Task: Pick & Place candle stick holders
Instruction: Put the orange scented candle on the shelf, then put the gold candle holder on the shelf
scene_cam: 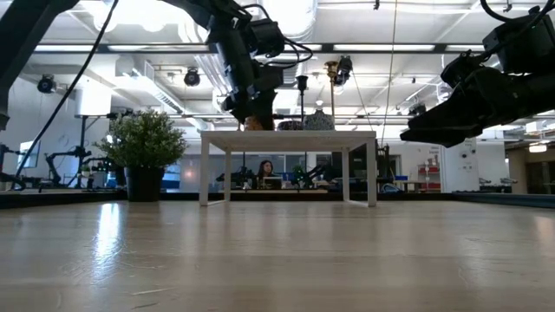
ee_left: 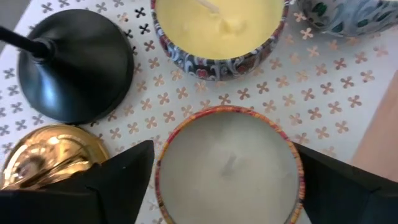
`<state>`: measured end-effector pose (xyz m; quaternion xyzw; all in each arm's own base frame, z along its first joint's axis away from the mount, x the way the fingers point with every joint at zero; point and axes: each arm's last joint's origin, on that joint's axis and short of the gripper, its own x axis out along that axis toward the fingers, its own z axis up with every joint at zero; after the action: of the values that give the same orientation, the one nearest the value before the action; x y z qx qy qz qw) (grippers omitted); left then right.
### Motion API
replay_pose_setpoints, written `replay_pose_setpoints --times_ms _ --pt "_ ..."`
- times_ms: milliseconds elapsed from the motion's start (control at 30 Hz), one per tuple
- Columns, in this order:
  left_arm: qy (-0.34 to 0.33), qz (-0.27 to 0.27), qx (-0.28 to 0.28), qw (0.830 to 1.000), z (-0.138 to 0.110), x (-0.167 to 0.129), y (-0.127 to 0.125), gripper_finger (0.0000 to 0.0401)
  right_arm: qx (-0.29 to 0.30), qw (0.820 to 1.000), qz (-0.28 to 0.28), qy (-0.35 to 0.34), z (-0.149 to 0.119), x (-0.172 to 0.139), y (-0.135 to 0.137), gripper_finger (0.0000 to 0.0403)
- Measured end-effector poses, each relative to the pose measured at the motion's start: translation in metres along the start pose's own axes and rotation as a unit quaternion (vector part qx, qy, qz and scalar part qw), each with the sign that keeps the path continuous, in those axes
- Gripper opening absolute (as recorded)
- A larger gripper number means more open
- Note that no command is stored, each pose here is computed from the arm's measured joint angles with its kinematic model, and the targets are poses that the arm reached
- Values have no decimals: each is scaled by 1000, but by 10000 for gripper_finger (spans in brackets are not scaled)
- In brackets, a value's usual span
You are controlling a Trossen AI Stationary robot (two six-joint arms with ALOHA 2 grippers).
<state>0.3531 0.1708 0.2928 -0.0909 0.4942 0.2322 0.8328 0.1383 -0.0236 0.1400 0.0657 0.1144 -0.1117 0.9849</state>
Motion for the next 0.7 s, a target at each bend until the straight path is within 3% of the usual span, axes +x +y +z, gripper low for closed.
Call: replay_pose_setpoints --times_ms 233,700 --pt "6 34 -5 999 -1 -2 -1 389 0 1000 0 0 0 0 0 353" --pt "-5 4 3 1000 13 -38 -9 392 0 1000 0 0 0 0 0 354"
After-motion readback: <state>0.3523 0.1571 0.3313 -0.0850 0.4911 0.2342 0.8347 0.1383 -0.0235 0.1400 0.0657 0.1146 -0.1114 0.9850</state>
